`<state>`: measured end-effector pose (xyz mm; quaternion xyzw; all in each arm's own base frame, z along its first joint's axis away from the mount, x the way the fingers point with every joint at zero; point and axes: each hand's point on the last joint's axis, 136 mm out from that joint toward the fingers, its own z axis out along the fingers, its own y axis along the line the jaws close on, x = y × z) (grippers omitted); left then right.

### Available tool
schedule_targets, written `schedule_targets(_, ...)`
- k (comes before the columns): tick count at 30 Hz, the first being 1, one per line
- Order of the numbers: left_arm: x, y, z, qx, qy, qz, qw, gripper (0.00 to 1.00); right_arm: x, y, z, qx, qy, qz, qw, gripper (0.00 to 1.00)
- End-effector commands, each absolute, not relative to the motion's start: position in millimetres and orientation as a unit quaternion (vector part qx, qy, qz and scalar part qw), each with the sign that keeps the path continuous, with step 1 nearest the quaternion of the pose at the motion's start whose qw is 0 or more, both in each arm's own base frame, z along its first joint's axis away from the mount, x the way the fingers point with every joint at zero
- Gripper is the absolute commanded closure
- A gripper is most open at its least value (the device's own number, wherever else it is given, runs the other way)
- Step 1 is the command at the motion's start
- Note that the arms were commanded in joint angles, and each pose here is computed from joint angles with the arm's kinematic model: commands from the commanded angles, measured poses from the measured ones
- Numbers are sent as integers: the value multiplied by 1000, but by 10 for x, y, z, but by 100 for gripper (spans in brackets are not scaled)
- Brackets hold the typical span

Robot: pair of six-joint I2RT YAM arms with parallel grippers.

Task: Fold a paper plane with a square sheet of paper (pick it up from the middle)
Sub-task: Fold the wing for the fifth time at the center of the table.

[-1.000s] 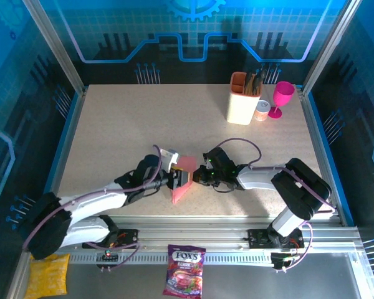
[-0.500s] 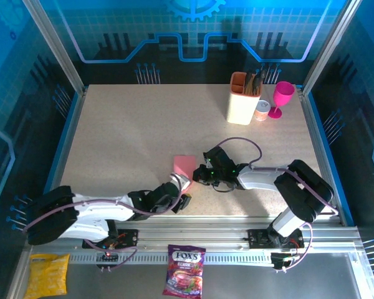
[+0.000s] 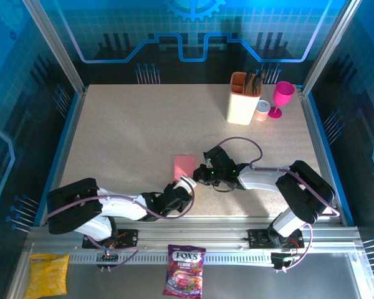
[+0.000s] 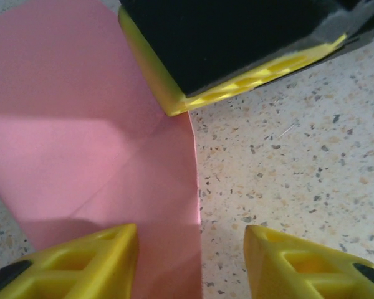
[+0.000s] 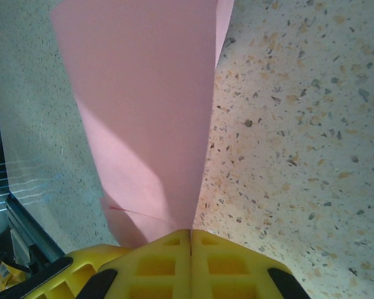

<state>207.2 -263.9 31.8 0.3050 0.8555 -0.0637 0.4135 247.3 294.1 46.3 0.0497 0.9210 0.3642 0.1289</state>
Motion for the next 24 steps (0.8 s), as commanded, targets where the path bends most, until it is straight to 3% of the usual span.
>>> schedule_targets(1, 2136, -2687, 369, 306, 849, -50, 428, 56, 2466, 3017, 580, 45, 917, 373, 132, 100)
schedule_targets(8, 2132, -2637, 322, 308, 849, -41, 428, 72, 2459, 3010, 587, 46, 917, 374, 133, 100)
schedule_targets(15, 2143, -2609, 362, 309, 846, -37, 434, 99, 2450, 3009, 597, 48, 916, 377, 131, 100)
schedule_targets(22, 2164, -2573, 415, 288, 852, -72, 431, 100, 2450, 3031, 685, 47, 911, 387, 134, 100)
schedule_targets(24, 2154, -2568, 461, 277, 852, -102, 432, 100, 2460, 3008, 732, 47, 911, 387, 138, 75)
